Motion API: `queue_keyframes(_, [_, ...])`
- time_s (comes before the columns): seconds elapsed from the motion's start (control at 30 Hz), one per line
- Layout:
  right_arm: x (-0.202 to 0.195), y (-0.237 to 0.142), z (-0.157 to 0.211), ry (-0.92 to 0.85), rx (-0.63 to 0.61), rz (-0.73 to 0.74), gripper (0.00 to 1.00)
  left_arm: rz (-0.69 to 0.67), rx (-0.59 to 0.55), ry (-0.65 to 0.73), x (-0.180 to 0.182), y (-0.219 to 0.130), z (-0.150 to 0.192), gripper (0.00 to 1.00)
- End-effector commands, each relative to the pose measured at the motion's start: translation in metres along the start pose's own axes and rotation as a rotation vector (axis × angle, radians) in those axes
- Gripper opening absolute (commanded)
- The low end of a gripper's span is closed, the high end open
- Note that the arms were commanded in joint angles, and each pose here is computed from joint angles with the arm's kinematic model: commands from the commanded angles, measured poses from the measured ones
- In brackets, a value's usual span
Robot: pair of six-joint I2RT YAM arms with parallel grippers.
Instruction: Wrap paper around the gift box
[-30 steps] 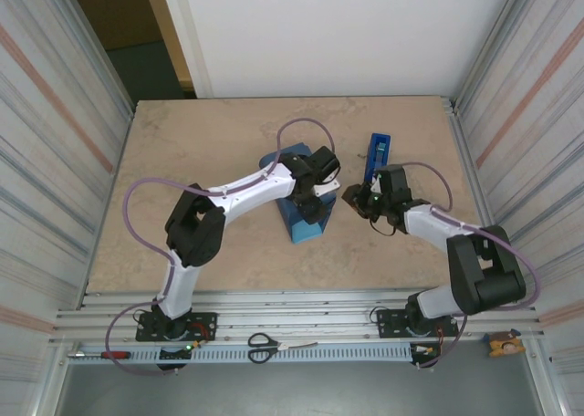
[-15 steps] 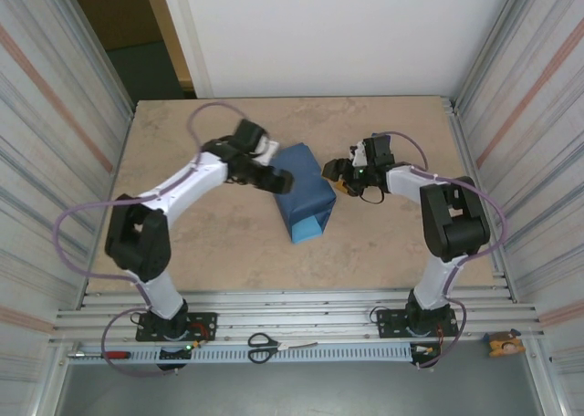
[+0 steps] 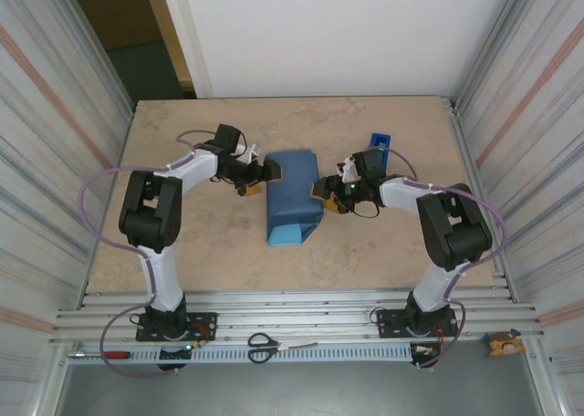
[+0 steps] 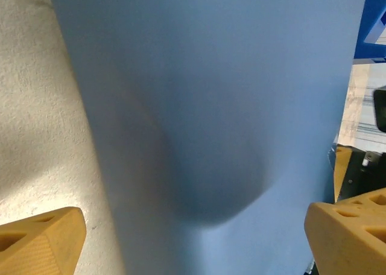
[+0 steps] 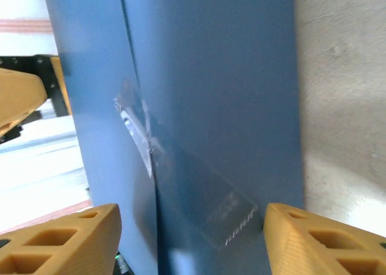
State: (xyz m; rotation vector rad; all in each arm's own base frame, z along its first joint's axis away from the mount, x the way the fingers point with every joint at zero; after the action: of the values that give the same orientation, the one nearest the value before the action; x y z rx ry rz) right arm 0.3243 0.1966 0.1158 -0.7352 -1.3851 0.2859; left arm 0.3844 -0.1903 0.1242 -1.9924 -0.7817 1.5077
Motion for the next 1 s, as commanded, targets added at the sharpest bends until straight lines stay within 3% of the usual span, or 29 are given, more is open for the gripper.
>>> queue_keyframes(0.0, [0.007,-0.031,0.001,-0.089,-0.166,0.143,0.66,-0.017,-0.048,0.030,-0.012,-0.022,-0.003,0.93])
queue_keyframes(0.1, [0.023,-0.045,0.009,-0.182,-0.208,0.173,0.67,-0.068,-0.098,0.032,-0.010,-0.037,0.015,0.90])
queue_keyframes(0.17, [0.036,-0.046,0.014,-0.262,-0.206,0.207,0.61,-0.077,-0.123,0.016,-0.007,-0.045,0.028,0.83])
queue_keyframes(0.23, [0.050,-0.041,0.019,-0.345,-0.191,0.257,0.52,-0.076,-0.123,-0.019,-0.001,-0.047,0.044,0.70])
queue_keyframes(0.33, [0.068,-0.025,0.022,-0.445,-0.153,0.300,0.31,-0.071,-0.127,-0.054,0.005,-0.046,0.063,0.44])
queue_keyframes(0.47, [0.084,0.006,0.022,-0.489,-0.066,0.273,0.17,-0.019,-0.117,-0.122,0.012,-0.037,0.085,0.35])
queue_keyframes(0.6, [0.079,0.030,0.016,-0.501,-0.020,0.340,0.13,0.016,-0.093,-0.176,0.021,-0.027,0.104,0.25])
queue_keyframes(0.97, [0.038,0.053,0.018,-0.438,0.075,0.482,0.07,0.051,-0.023,-0.262,0.026,0.001,0.140,0.13])
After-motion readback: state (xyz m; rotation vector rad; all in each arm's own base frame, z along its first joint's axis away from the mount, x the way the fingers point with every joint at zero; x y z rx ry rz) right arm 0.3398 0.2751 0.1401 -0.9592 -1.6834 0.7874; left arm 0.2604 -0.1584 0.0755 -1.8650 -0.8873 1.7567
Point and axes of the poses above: each hand's point on the last joint's axis, 136 mm out from that joint toward the fingers, its own y axis out along the fingers, its own x axis along the line the jaws close on, z = x × y, the point moved 6 cm from there along -y, back along the fingers, and after that the axes turned 8 degrees about y, right-handed, at the moved point
